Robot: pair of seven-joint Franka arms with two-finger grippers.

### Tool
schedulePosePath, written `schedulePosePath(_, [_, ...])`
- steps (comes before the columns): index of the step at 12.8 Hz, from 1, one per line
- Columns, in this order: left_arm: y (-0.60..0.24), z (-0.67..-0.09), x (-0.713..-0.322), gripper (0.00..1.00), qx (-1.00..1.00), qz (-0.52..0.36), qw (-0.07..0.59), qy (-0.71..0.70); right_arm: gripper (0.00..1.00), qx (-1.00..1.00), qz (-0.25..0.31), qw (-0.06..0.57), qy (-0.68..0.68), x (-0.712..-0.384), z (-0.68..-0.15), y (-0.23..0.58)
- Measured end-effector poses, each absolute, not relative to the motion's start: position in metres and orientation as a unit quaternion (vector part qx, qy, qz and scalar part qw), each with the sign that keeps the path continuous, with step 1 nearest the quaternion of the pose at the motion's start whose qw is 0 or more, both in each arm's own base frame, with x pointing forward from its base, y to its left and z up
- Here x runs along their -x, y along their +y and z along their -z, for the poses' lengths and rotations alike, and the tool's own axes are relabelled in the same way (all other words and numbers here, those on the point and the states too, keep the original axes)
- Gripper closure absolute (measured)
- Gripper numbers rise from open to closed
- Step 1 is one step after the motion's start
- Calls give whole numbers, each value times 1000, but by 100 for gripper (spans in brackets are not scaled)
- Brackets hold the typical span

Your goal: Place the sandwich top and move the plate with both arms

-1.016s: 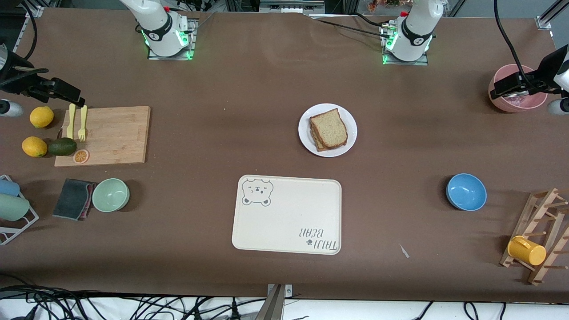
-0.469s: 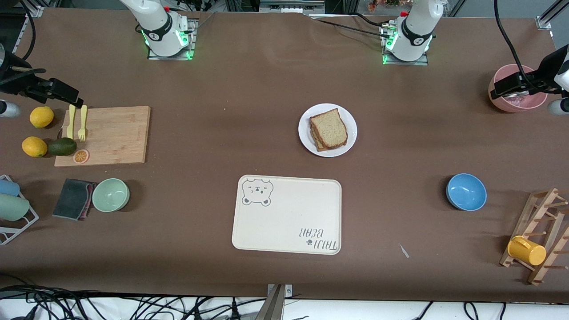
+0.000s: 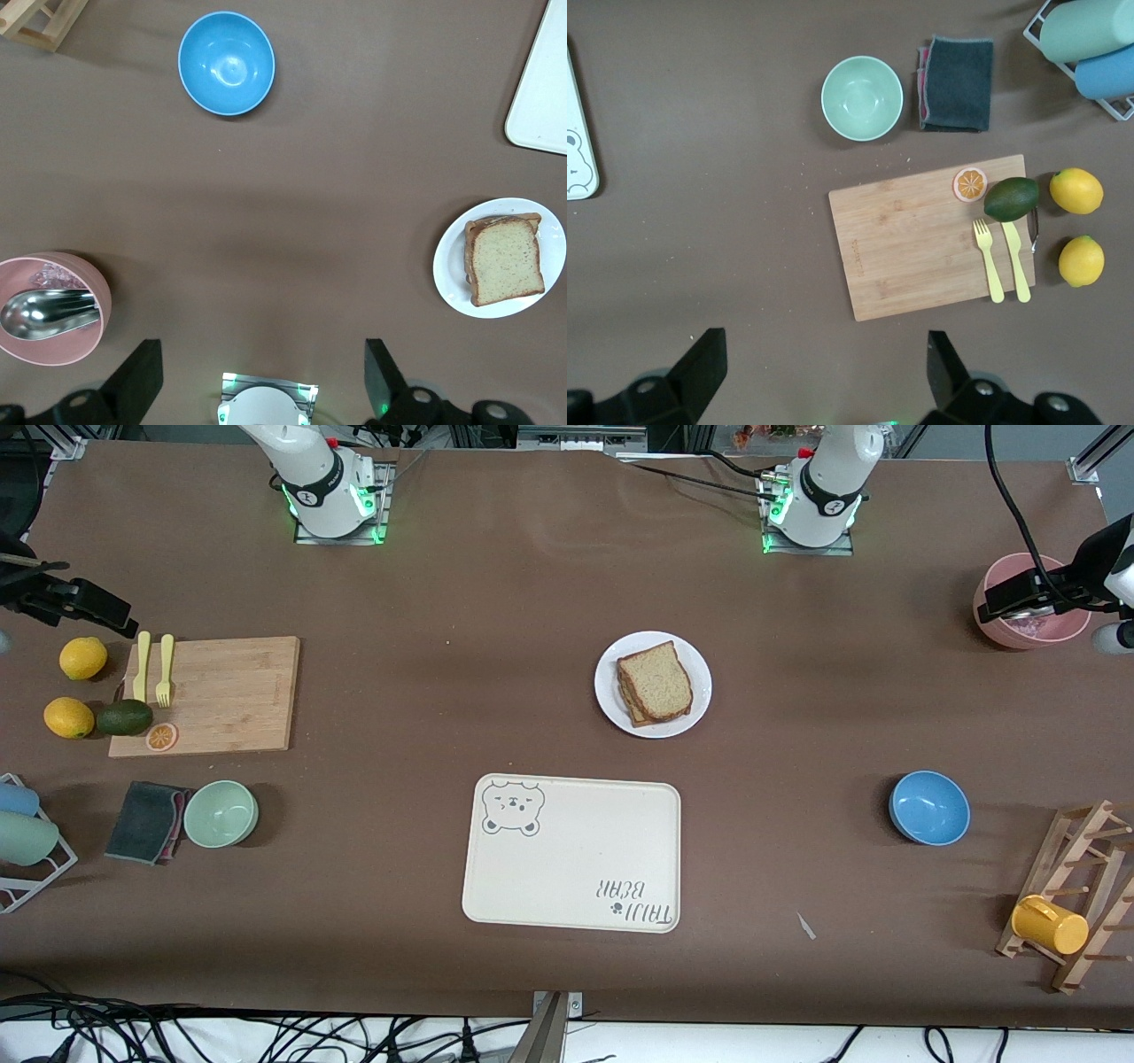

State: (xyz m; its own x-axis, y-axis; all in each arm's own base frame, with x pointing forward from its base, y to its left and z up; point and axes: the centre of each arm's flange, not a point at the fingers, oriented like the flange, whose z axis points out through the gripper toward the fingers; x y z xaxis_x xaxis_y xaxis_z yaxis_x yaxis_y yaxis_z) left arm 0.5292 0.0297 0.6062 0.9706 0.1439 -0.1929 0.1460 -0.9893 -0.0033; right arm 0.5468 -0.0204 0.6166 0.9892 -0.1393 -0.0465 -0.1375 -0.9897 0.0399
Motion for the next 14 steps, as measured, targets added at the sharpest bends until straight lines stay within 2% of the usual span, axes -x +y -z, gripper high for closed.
schedulePosePath(4, [30, -606, -529, 0, -993, 97, 5, 73, 0, -998, 32, 0, -60, -550, -611, -7])
schedulePosePath(14, [30, -606, -529, 0, -993, 98, 5, 73, 0, -998, 39, -1, -53, -556, -603, 2])
